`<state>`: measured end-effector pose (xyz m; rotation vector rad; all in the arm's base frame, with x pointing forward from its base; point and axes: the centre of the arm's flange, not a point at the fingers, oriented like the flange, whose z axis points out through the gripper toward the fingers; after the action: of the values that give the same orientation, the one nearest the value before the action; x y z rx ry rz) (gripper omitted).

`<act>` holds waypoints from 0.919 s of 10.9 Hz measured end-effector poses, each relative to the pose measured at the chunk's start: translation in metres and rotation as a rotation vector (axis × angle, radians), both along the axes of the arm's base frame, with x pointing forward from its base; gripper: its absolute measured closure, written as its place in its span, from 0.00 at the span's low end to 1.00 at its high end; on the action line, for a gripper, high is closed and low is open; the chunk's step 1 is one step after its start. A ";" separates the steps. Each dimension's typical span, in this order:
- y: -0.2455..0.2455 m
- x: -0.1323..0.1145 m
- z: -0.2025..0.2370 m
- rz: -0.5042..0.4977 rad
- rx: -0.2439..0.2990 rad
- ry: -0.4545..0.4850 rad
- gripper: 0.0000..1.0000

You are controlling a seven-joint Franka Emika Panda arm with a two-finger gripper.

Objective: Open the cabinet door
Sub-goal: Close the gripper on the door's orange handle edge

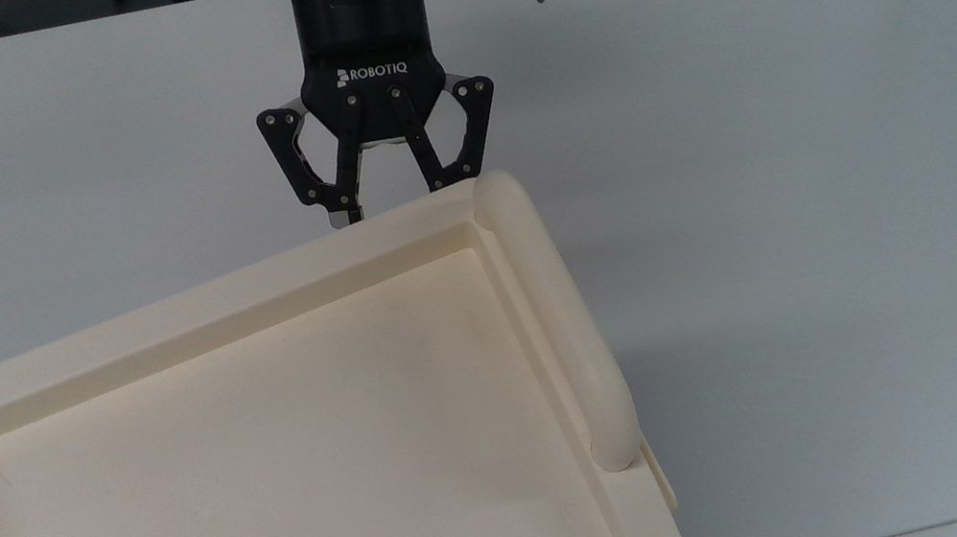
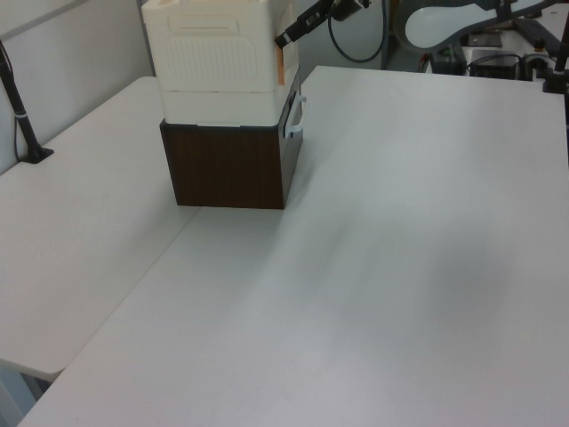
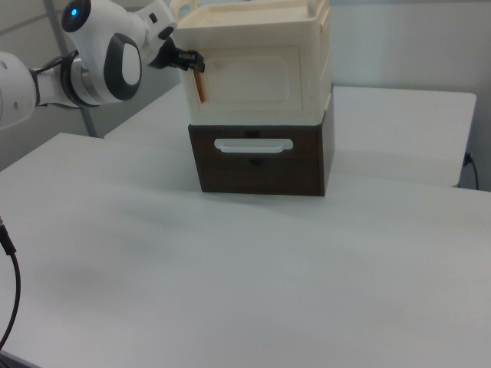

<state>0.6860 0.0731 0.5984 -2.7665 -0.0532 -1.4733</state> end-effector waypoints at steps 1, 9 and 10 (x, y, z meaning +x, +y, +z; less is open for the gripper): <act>0.001 0.001 -0.002 0.002 0.002 -0.003 0.61; 0.001 0.002 -0.006 0.004 -0.001 0.001 0.81; 0.001 0.002 -0.006 0.004 -0.001 0.001 0.81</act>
<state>0.6882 0.0745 0.5923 -2.7667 -0.0594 -1.4710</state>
